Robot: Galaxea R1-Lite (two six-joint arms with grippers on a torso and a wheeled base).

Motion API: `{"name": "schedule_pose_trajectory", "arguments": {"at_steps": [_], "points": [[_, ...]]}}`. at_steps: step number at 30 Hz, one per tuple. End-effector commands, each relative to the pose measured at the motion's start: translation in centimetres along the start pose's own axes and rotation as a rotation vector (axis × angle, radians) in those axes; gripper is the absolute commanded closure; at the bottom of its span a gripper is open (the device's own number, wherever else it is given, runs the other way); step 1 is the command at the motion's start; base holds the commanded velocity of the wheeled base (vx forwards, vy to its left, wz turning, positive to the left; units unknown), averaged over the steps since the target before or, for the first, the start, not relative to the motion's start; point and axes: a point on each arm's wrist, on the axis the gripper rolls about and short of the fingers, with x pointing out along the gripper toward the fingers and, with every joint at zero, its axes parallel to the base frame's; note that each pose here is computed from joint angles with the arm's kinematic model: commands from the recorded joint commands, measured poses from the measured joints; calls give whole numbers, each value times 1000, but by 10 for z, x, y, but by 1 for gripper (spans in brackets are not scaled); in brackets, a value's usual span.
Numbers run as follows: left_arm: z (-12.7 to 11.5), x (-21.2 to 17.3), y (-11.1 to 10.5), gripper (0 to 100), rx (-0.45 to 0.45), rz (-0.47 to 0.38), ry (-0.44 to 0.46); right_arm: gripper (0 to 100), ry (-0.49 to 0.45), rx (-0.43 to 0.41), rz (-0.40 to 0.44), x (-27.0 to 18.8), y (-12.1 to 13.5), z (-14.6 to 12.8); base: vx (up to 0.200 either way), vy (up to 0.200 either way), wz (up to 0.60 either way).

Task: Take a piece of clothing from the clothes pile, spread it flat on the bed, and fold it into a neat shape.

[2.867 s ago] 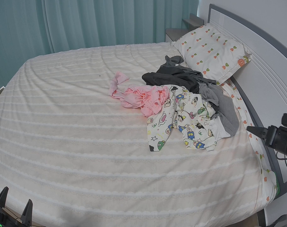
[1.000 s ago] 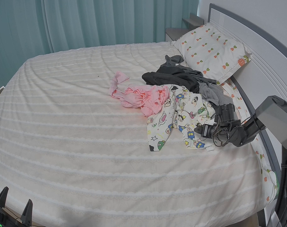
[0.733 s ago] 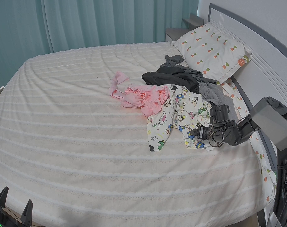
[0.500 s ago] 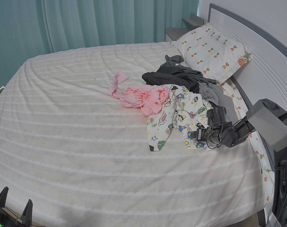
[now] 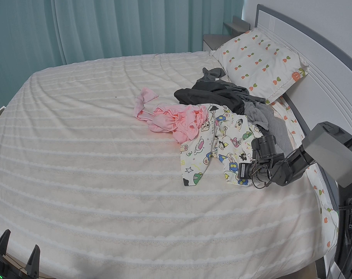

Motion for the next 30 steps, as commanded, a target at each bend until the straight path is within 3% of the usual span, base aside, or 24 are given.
{"name": "schedule_pose_trajectory", "arguments": {"at_steps": [1,6,11,20,30], "points": [[-3,-1,0,0,0,0,-9,100,-15,35,70,-37,0,8,0,0,0],[-4,0,0,0,0,0,-6,100,26,118,229,-73,-1,-1,0,0,0],[-4,0,0,0,0,0,-6,100,78,157,276,-96,-17,-25,0,0,0],[-3,-1,0,0,0,0,-8,100,63,188,223,-59,-40,-52,0,0,0],[-3,-1,0,0,0,0,-8,100,92,142,240,-61,-30,-62,0,0,0]]}}
